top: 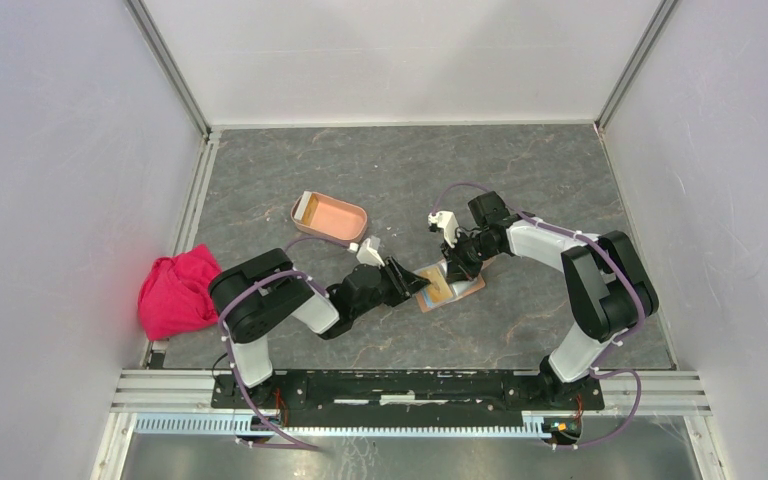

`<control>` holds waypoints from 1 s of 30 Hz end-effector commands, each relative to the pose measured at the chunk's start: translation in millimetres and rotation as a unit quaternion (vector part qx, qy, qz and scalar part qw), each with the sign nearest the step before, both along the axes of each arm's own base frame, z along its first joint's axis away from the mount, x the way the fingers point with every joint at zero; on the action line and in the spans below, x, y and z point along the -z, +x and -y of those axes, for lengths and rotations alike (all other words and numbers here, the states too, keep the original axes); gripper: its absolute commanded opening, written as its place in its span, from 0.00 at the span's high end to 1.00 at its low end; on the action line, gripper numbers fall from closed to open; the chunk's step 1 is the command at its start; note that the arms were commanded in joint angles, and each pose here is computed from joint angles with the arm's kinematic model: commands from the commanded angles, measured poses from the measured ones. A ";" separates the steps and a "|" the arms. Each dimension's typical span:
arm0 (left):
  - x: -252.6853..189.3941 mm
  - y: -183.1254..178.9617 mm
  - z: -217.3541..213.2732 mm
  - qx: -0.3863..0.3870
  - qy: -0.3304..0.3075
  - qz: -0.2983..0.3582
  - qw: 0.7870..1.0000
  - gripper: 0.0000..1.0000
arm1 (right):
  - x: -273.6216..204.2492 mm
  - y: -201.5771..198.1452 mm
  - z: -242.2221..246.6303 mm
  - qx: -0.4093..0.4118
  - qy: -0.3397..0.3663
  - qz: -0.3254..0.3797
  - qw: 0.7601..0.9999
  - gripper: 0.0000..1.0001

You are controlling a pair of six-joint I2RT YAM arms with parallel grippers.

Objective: Put the credit cards into the card holder
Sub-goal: Turn over the card slot in the card holder.

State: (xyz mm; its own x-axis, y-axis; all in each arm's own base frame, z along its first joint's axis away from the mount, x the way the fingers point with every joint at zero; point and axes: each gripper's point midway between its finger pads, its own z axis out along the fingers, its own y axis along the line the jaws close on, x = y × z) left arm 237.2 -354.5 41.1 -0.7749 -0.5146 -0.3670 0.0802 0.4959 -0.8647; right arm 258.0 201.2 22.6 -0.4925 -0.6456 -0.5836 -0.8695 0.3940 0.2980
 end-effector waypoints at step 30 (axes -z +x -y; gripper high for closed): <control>-51.2 18.2 34.2 0.022 -0.060 0.059 0.996 0.63 | -20.8 6.0 3.9 0.013 0.030 0.010 0.999 0.81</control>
State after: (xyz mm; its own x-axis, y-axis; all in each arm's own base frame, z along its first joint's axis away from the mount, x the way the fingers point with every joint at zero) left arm 247.9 -376.9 75.1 -0.7693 -0.5243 -0.3651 0.1401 0.4191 -0.8970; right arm 261.4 196.4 31.1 -0.5049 -0.6197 -0.6009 -0.8615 0.4055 0.3057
